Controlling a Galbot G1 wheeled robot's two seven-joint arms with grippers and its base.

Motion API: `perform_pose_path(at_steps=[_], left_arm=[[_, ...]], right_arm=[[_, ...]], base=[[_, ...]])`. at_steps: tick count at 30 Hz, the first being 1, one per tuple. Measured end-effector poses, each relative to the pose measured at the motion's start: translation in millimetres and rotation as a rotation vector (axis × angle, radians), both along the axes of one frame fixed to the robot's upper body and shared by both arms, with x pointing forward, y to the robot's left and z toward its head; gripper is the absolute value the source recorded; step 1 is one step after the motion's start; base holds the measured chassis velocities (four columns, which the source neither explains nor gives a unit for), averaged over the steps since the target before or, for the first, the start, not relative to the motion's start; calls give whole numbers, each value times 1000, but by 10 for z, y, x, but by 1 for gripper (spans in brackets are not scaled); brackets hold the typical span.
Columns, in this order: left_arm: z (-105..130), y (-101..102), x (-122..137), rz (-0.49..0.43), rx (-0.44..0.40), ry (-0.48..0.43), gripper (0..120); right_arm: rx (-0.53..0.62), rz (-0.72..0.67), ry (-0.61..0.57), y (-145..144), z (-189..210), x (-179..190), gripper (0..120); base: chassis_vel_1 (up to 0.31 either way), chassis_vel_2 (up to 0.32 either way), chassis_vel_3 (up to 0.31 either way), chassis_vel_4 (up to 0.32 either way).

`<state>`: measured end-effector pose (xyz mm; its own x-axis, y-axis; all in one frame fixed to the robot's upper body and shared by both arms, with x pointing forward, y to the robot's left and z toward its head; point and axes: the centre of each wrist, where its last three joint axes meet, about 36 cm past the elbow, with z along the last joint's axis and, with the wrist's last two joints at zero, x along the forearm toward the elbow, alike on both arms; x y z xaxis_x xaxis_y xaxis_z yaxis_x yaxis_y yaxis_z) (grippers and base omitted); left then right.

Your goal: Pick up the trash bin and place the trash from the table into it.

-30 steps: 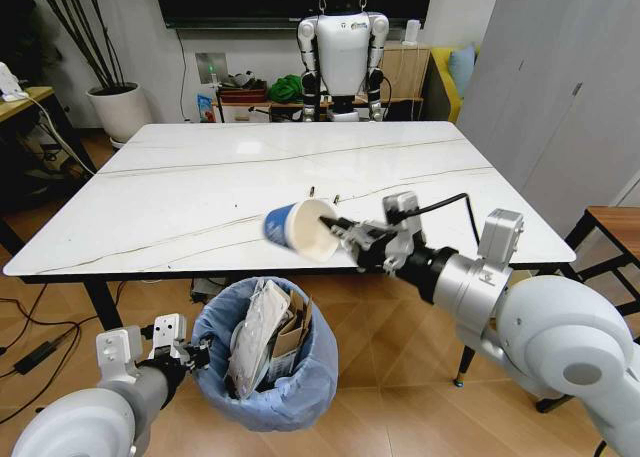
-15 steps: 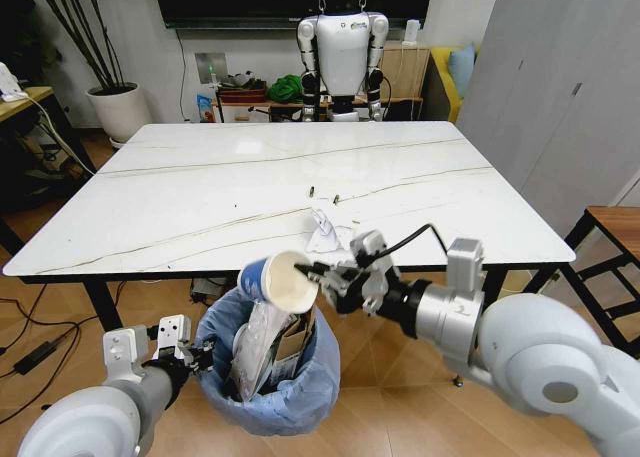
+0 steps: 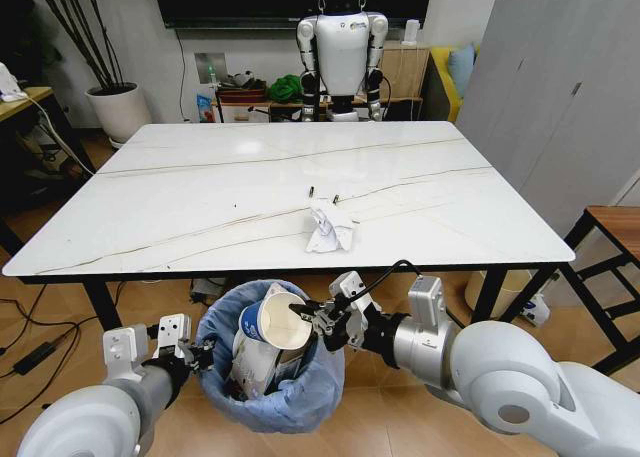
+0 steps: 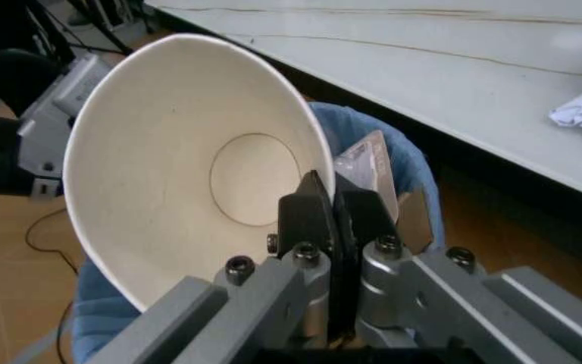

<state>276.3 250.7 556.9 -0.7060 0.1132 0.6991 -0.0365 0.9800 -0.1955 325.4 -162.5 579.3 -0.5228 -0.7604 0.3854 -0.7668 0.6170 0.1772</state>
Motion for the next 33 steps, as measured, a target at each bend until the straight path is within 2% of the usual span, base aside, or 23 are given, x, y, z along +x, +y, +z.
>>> perform_pose_path(at_steps=[11, 18, 28, 33], left_arm=[[-28, -6, 22, 1, -4, 5, 0], [-87, -25, 38, -1, -10, 22, 0], [-98, -28, 58, -2, -12, 22, 0], [-99, -27, 58, 0, -14, 22, 0]], right_arm=[[-3, 33, -41, 110, 32, 18, 0], [31, 47, -15, 206, 78, -2, 0], [3, 56, 7, 340, -84, 17, 0], [-22, 51, -25, 350, -116, 77, 17]], base=[[0, 0, 0, 0], [0, 0, 0, 0], [0, 0, 0, 0], [0, 0, 0, 0]])
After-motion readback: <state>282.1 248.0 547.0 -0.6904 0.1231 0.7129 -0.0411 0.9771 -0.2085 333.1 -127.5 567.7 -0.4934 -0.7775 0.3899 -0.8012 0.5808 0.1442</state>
